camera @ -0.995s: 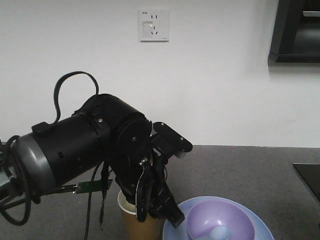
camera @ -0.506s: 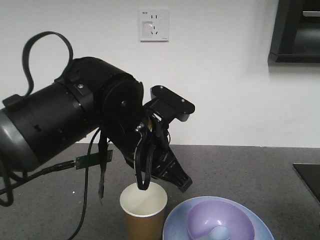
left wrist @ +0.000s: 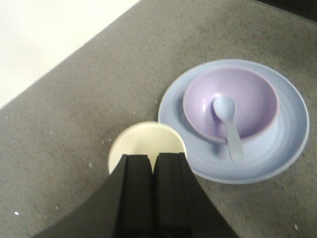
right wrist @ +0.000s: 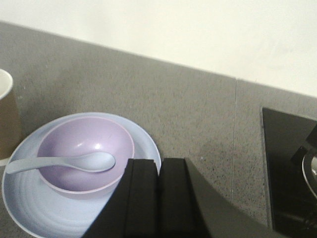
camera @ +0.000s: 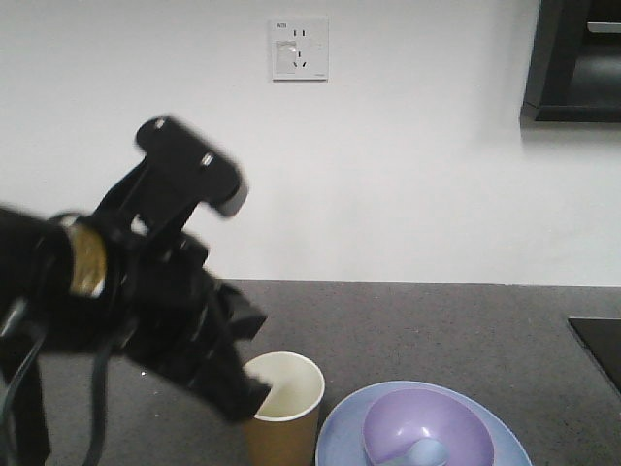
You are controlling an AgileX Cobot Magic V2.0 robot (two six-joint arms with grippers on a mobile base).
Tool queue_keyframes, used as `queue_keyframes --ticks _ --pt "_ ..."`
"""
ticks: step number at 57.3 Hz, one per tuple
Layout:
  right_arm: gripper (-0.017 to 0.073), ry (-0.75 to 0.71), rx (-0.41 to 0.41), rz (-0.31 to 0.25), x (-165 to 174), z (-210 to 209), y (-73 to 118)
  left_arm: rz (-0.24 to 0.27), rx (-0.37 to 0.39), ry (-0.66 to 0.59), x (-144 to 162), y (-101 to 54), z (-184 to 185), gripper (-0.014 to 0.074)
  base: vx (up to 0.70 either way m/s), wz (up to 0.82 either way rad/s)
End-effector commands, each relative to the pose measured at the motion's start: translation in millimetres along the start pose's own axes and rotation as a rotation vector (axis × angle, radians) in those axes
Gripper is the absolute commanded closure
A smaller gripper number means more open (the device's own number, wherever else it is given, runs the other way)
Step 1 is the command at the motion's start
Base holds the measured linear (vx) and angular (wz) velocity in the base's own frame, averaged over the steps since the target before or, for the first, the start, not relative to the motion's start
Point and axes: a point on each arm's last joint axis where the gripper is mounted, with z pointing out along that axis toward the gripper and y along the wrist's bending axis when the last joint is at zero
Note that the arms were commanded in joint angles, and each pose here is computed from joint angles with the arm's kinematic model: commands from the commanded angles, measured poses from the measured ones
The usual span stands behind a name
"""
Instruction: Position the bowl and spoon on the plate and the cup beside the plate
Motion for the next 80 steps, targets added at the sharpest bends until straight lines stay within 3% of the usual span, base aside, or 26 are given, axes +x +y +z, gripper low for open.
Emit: queue_keyframes --ticks 1,9,18,52,58,61,65,72,80 --pt "0.0568 -0.201 0.024 -0.002 1 -18 -0.4 -0.036 0.002 -0.196 25 -4.2 -23 0.0596 0.0 0.0" --pt "0.0568 -0.31 0.036 -0.002 25 -37 2.1 -0.132 0.024 -0.277 80 -12.3 -32 0.0596 0.0 0.0" --pt "0.0568 -0.353 0.04 -0.003 38 -45 3.5 -0.145 0.031 -0.337 113 -16.5 -42 0.0596 0.0 0.0" --pt "0.0568 -0.341 0.04 -0.007 41 -46 3.8 -0.15 0.029 -0.344 119 -16.3 -51 0.0596 0.0 0.0" --pt "0.0568 -0.341 0.04 -0.007 41 -46 3.8 -0.12 0.022 -0.399 119 -16.4 -51 0.0596 0.0 0.0" --pt "0.0568 -0.34 0.04 -0.007 41 -46 3.8 -0.078 0.0 -0.449 123 -15.1 -52 0.0596 0.0 0.0" --pt "0.0568 -0.34 0.04 -0.007 41 -46 3.8 -0.083 -0.061 -0.576 136 -8.8 -57 0.0596 0.0 0.0" --pt "0.0568 -0.339 0.04 -0.007 41 -46 3.8 -0.175 -0.222 -0.69 171 5.5 -69 0.0596 0.0 0.01" --pt "0.0568 -0.341 0.04 -0.007 41 -46 3.8 -0.253 -0.416 -0.701 226 6.9 -78 0.0596 0.0 0.0"
